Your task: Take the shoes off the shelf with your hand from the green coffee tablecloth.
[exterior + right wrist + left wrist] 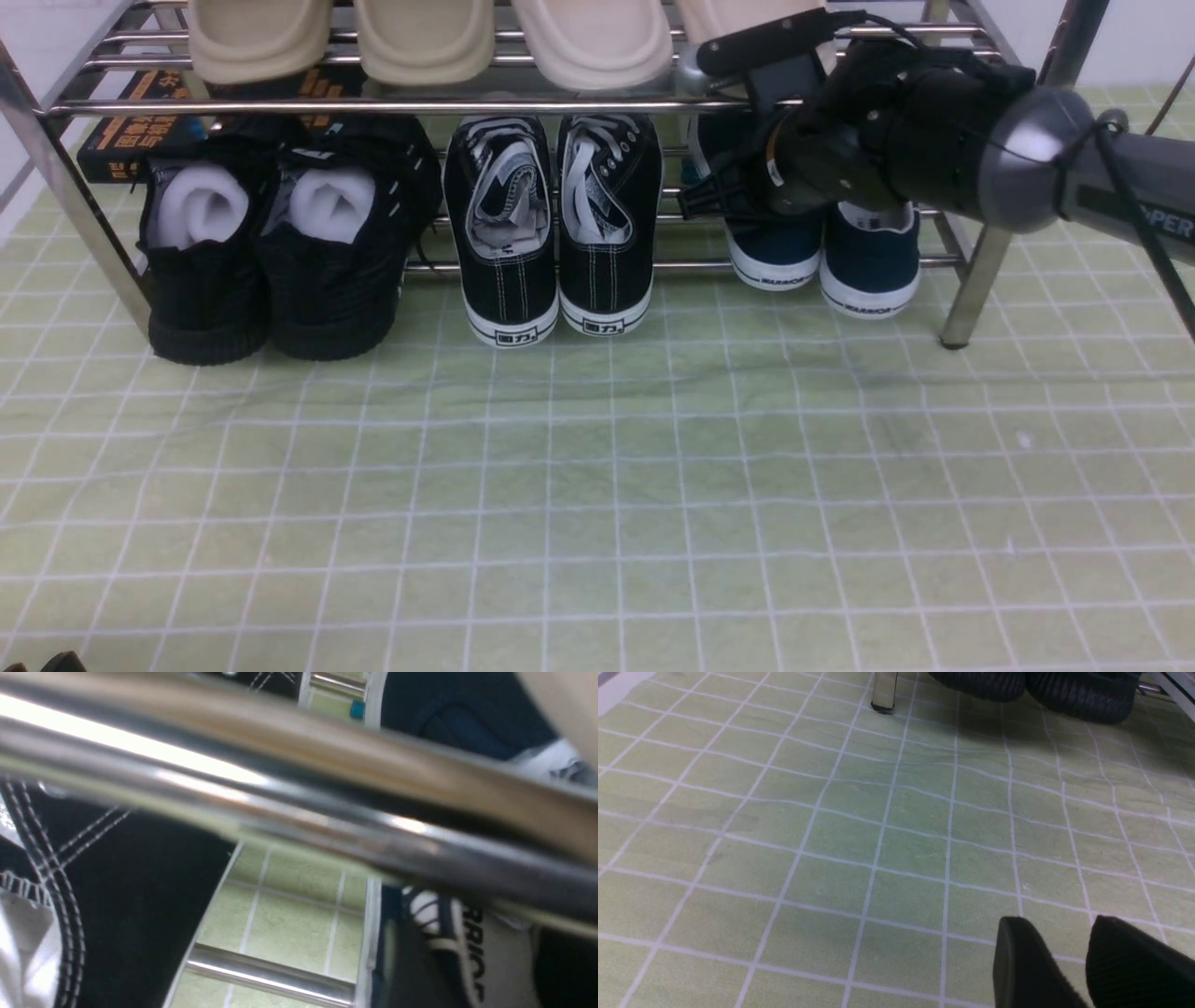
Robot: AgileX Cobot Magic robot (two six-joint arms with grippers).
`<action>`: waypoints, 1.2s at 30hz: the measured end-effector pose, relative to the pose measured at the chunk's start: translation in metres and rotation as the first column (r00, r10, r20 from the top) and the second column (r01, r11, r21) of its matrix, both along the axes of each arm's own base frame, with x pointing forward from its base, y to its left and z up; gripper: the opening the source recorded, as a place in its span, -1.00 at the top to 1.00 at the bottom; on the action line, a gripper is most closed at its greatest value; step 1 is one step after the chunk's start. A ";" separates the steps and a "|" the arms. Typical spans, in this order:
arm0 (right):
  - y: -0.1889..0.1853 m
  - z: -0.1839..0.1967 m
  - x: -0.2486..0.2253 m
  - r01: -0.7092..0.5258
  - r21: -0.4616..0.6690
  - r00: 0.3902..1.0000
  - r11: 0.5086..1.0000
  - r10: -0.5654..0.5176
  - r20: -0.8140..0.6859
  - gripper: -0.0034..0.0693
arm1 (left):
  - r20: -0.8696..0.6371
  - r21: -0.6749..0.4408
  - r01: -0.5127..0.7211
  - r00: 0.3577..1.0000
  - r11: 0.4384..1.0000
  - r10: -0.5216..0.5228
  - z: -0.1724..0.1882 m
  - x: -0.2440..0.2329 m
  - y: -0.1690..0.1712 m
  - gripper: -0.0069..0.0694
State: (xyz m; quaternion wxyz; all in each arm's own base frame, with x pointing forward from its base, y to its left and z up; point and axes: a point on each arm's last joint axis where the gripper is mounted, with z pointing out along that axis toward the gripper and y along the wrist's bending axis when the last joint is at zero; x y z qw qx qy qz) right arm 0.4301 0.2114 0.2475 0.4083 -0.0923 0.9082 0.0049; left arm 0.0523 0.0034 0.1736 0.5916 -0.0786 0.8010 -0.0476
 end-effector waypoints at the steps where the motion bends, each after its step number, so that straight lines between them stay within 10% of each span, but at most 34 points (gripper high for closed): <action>1: 0.000 0.000 0.000 0.003 -0.001 1.000 1.000 -0.003 -0.004 0.20 | 0.000 0.000 0.000 1.000 1.000 0.000 0.000 0.000 0.000 0.19; 6: 0.000 0.003 -0.002 0.007 0.012 1.000 1.000 -0.007 -0.008 0.77 | 0.000 0.000 0.000 1.000 1.000 0.000 0.000 0.000 0.000 0.19; 36: -0.007 0.044 -0.036 -0.012 0.102 0.987 0.995 0.028 -0.157 0.75 | 0.000 0.000 0.000 1.000 1.000 0.000 0.000 0.000 0.000 0.19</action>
